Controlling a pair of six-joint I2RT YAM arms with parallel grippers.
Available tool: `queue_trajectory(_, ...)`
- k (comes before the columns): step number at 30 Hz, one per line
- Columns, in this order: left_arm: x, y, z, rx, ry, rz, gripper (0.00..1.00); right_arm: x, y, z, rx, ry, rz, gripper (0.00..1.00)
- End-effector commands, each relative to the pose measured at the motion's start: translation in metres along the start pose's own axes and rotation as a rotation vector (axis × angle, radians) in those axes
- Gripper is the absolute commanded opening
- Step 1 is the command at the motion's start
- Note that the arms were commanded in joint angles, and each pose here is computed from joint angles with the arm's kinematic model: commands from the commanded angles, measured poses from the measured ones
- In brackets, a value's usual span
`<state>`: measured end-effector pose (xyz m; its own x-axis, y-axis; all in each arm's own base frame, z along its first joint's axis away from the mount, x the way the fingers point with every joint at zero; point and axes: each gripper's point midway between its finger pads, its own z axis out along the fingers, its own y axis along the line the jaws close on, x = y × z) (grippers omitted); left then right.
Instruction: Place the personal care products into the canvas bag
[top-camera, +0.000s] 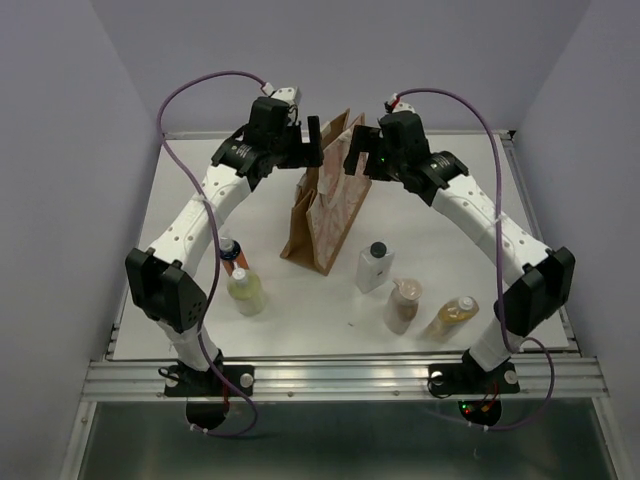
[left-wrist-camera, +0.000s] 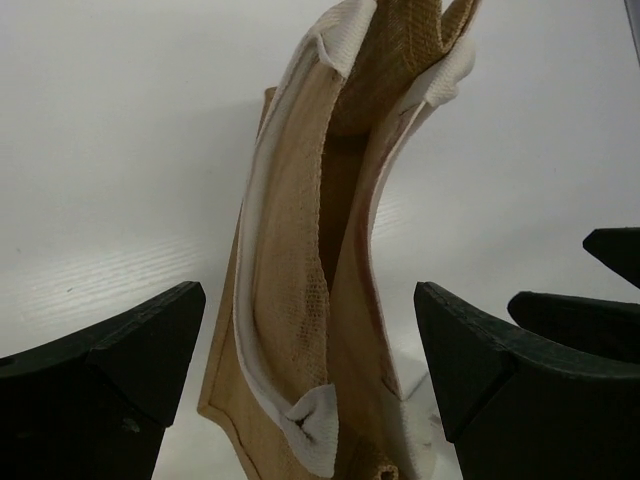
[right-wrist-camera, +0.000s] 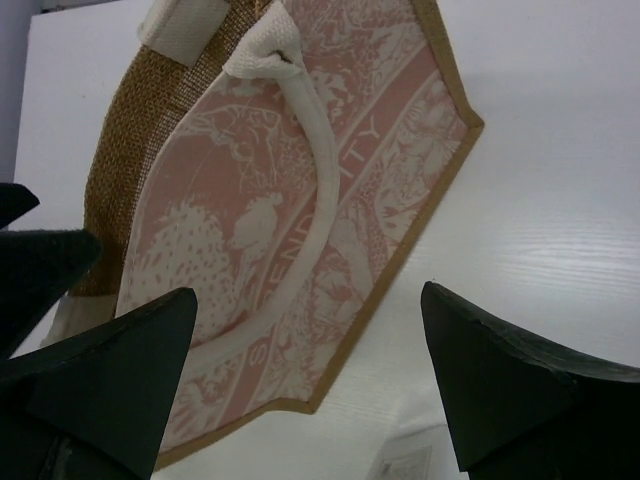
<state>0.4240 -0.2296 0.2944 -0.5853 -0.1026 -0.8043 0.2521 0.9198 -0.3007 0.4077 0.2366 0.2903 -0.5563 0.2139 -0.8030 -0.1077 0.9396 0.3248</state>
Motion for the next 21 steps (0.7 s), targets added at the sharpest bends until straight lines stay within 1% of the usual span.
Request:
queue_trajectory(1, -0.016, 0.0, -0.007, -0.016, -0.023, 0.028, 0.99, -0.036, 0.036, 0.016, -0.098, -0.073, 0.085, 1.0)
queue_trajectory(2, -0.013, 0.012, -0.002, -0.083, -0.016, 0.02, 0.99, -0.038, 0.039, 0.021, -0.102, -0.072, 0.09, 1.0)
queue_trajectory(5, -0.008, 0.021, 0.004, -0.138, -0.005, -0.012, 0.99, -0.041, 0.048, 0.039, -0.11, -0.07, 0.111, 1.0)
queue_trajectory(9, -0.006, 0.018, 0.009, -0.122, -0.004, -0.036, 0.99, -0.04, 0.052, 0.061, -0.098, -0.064, 0.136, 1.0)
queue_trajectory(12, -0.007, 0.015, 0.01, -0.104, -0.016, -0.041, 0.96, -0.043, 0.056, 0.073, -0.098, -0.071, 0.151, 1.0)
queue_trajectory(13, -0.007, 0.018, 0.011, -0.116, -0.02, -0.04, 0.93, -0.042, 0.057, 0.077, -0.098, -0.071, 0.154, 1.0)
queue_trajectory(15, -0.003, 0.023, 0.015, -0.147, -0.01, -0.044, 0.9, -0.042, 0.06, 0.083, -0.104, -0.067, 0.16, 1.0)
queue_trajectory(16, -0.002, 0.025, 0.016, -0.156, -0.007, -0.045, 0.84, -0.041, 0.062, 0.085, -0.109, -0.064, 0.164, 1.0)
queue_trajectory(18, 0.003, 0.026, 0.022, -0.156, 0.01, -0.041, 0.79, -0.039, 0.067, 0.087, -0.116, -0.06, 0.155, 1.0)
queue_trajectory(19, 0.005, 0.026, 0.024, -0.152, 0.015, -0.038, 0.74, -0.033, 0.065, 0.094, -0.107, -0.049, 0.151, 1.0)
queue_trajectory(21, 0.008, 0.027, 0.03, -0.158, 0.028, -0.035, 0.7, -0.026, 0.062, 0.099, -0.093, -0.028, 0.145, 1.0)
